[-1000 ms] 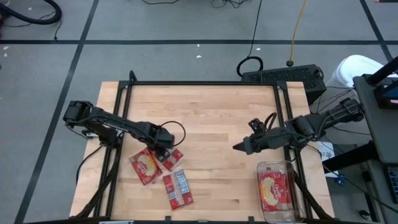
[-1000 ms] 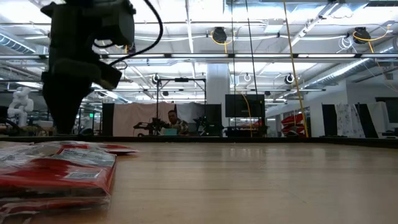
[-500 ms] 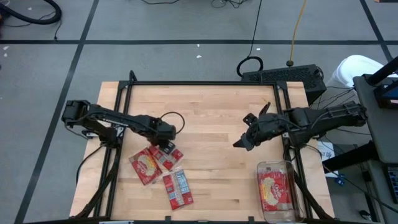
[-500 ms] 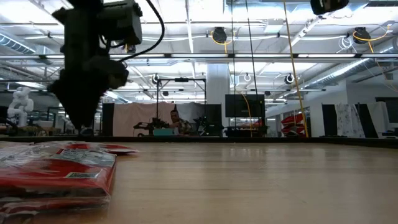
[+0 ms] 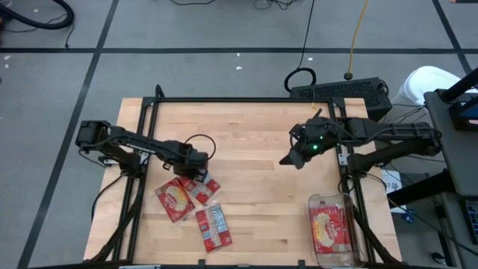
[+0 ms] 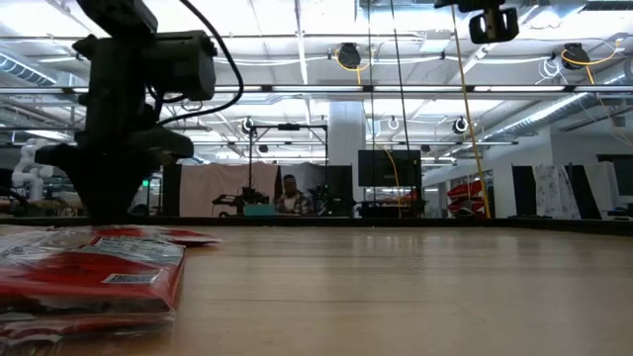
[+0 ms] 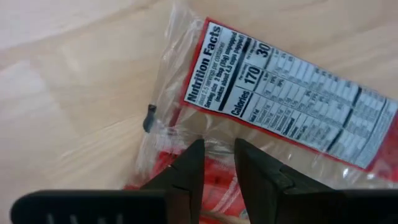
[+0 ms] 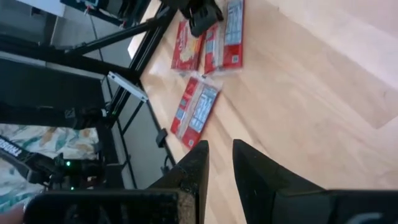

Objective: Sort popcorn bags into baskets
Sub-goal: Put the popcorn bag into the transparent bin

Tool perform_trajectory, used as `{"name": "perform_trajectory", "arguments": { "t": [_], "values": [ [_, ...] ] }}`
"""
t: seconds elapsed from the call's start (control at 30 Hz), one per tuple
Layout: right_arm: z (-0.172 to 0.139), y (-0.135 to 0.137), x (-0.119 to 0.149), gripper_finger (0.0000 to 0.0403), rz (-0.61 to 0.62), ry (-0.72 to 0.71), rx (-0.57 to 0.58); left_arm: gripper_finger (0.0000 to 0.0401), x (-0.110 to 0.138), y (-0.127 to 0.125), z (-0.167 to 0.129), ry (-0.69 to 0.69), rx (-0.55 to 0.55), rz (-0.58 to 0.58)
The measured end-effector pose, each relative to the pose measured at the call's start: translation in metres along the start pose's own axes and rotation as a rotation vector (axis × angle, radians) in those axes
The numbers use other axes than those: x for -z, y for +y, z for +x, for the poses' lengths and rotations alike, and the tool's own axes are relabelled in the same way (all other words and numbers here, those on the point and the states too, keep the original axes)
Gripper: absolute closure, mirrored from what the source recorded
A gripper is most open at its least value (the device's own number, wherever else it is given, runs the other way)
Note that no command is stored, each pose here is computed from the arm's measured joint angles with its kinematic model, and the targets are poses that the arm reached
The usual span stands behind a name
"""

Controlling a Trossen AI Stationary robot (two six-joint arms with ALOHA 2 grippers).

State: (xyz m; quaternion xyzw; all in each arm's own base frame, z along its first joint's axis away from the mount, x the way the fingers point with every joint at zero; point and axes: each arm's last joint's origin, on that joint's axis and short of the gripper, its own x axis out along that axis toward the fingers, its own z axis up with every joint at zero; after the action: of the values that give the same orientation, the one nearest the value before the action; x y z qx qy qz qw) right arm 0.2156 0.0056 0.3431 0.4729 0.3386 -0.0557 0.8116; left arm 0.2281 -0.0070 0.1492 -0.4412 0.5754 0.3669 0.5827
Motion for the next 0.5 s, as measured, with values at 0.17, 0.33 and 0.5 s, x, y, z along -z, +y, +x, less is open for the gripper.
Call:
{"name": "perform_trajectory", "arguments": {
  "t": [0.17, 0.33, 0.5],
  "values": [
    [-0.002, -0.006, -0.007, 0.0339, -0.015, -0.029, 0.021, 0.0308, -0.008, -0.012, 0.012, -0.045, 0.121, -0.078],
    [-0.003, -0.011, -0.009, 0.0339, -0.028, -0.025, 0.059, 0.0309, -0.025, -0.035, 0.008, -0.182, 0.384, -0.065],
    [0.006, -0.024, -0.005, 0.0339, -0.004, 0.003, 0.1, 0.0309, -0.035, -0.047, -0.016, -0.184, 0.457, -0.023]
  ]
}}
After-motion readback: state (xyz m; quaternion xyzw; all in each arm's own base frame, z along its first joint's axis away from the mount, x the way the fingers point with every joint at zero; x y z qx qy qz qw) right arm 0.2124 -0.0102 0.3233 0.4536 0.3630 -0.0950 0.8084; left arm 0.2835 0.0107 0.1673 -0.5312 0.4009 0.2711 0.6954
